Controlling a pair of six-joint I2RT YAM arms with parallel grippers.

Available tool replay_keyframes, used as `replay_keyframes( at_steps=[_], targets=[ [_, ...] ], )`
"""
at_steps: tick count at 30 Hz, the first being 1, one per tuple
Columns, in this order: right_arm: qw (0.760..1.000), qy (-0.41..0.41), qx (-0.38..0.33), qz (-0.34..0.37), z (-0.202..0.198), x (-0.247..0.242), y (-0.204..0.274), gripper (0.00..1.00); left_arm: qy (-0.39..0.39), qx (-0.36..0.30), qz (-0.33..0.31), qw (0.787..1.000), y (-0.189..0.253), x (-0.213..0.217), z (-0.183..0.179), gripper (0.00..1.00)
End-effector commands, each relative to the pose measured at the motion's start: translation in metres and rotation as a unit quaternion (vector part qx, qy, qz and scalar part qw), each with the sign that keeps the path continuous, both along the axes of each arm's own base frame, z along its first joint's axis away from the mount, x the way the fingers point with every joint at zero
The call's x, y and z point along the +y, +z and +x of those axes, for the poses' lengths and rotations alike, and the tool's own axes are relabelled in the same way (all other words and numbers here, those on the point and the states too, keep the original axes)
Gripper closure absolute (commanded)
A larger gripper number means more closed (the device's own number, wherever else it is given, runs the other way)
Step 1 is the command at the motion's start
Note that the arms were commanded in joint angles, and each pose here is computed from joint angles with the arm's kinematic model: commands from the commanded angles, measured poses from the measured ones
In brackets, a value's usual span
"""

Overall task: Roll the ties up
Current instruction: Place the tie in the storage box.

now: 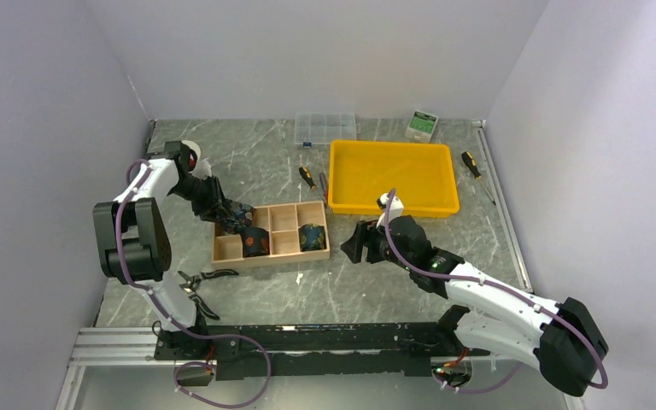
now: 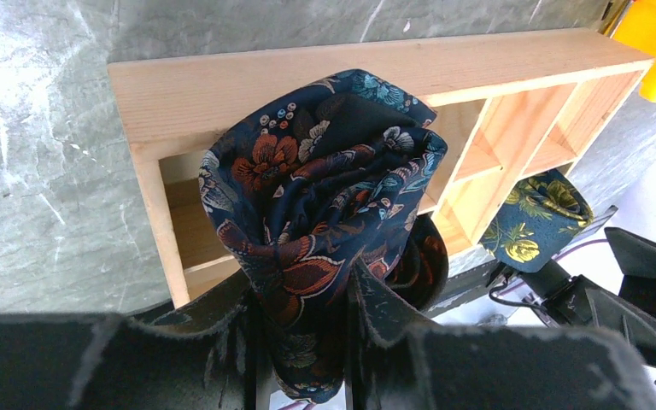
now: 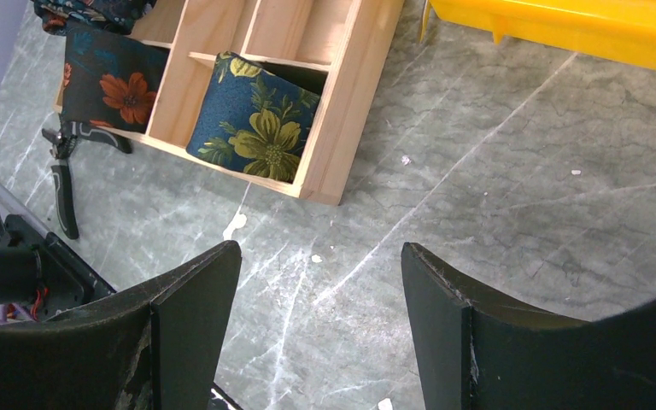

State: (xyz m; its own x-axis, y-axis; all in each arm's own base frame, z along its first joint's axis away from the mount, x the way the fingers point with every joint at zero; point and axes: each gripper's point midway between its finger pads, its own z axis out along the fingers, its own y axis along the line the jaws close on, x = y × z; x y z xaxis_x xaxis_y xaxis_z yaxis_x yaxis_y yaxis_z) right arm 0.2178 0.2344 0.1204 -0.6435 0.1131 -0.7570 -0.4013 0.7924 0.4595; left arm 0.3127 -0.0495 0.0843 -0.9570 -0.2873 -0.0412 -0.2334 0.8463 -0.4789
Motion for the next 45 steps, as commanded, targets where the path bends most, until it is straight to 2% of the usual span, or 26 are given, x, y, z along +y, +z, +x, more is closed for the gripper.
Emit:
replay_keyframes(
  at_steps=[1,7,11,18,23,26,32,37,45],
  targets=[
    [1.000,0.001,-0.015,0.019,0.003,0.005,0.008,0.27,-0.008,-0.038,0.028,0.999,0.021,0.008,0.008,0.97],
    [1.000,-0.001,-0.017,0.020,0.003,0.004,0.010,0.26,0.000,-0.118,-0.016,0.993,0.085,-0.005,0.031,0.97],
    [1.000,-0.003,-0.020,0.021,0.003,0.003,0.011,0.26,-0.001,-0.129,-0.027,0.991,0.098,-0.008,0.032,0.97],
    [0.999,0.005,-0.018,0.028,0.001,0.007,0.011,0.26,0.013,-0.074,-0.015,0.997,0.051,0.005,-0.004,0.97],
    [0.999,0.005,-0.015,0.028,0.001,0.007,0.009,0.26,0.019,-0.064,-0.049,0.997,0.030,-0.002,-0.012,0.97],
    [0.999,0.005,-0.017,0.028,0.000,0.006,0.010,0.26,0.019,-0.052,-0.049,0.997,0.022,-0.001,-0.012,0.97],
    [1.000,0.002,-0.016,0.026,0.001,0.005,0.009,0.26,0.020,-0.030,-0.004,0.999,0.011,0.013,-0.009,0.97],
    [1.000,0.001,-0.015,0.024,0.001,0.005,0.007,0.26,-0.001,0.008,0.076,0.997,-0.003,0.028,-0.011,0.97],
    [1.000,-0.002,-0.014,0.019,0.002,0.003,0.005,0.26,-0.028,0.035,0.139,0.989,-0.019,0.033,-0.004,0.97]
  ],
)
